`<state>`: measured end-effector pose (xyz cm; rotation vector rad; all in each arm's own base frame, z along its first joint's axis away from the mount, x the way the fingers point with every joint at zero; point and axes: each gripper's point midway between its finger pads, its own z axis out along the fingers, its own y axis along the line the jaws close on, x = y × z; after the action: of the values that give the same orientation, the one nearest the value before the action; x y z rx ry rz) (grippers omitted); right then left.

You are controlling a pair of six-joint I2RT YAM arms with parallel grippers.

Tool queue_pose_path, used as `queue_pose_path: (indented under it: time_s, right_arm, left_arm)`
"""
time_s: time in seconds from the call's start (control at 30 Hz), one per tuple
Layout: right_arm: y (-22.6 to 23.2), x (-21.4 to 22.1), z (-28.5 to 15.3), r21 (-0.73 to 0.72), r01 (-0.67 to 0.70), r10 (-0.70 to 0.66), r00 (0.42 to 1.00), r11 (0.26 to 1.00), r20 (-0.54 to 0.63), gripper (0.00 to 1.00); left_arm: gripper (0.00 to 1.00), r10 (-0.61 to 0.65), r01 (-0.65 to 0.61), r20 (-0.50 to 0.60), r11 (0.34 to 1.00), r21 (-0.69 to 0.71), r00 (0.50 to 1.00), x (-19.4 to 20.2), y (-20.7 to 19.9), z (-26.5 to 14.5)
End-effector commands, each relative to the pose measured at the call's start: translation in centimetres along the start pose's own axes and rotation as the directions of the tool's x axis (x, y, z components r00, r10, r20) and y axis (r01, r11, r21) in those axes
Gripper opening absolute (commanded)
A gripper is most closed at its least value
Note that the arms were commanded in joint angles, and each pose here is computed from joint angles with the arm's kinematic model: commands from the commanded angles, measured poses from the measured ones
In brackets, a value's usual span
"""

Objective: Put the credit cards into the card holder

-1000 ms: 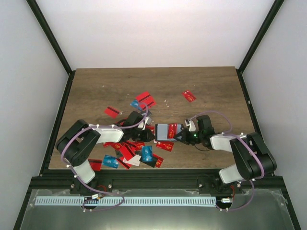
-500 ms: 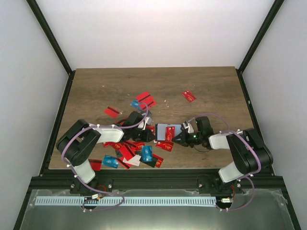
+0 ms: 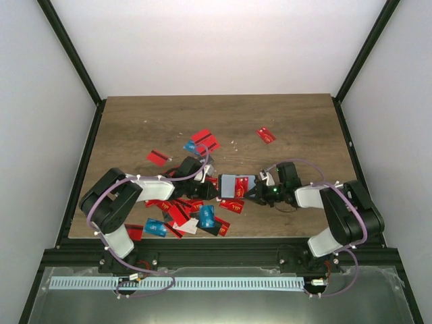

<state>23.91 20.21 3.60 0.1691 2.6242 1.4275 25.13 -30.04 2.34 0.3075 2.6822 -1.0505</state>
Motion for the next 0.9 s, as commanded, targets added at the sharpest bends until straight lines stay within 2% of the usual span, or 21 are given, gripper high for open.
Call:
queue_pose_path:
  time_s: [0.0,0.33,0.87]
  right_arm:
    - [-1.2,-0.2,-0.7,0.082,-0.053,0.052,0.998,0.995,0.020,0.01]
    - [-0.7,1.0,-1.1,0.019,-0.145,0.145,0.989,0.989,0.029,0.01]
    - [-0.9,0.6,0.5,-0.026,-0.137,0.135,0.990,0.990,-0.045,0.01]
  left_arm:
    - [0.18,0.025,-0.025,0.013,0.999,0.022,1.000,-0.8,-0.6,0.2]
    - [0.18,0.025,-0.025,0.011,0.999,0.032,1.000,-0.8,-0.7,0.4]
    - [0.18,0.028,-0.028,-0.005,0.999,0.038,1.000,-0.4,-0.6,0.6]
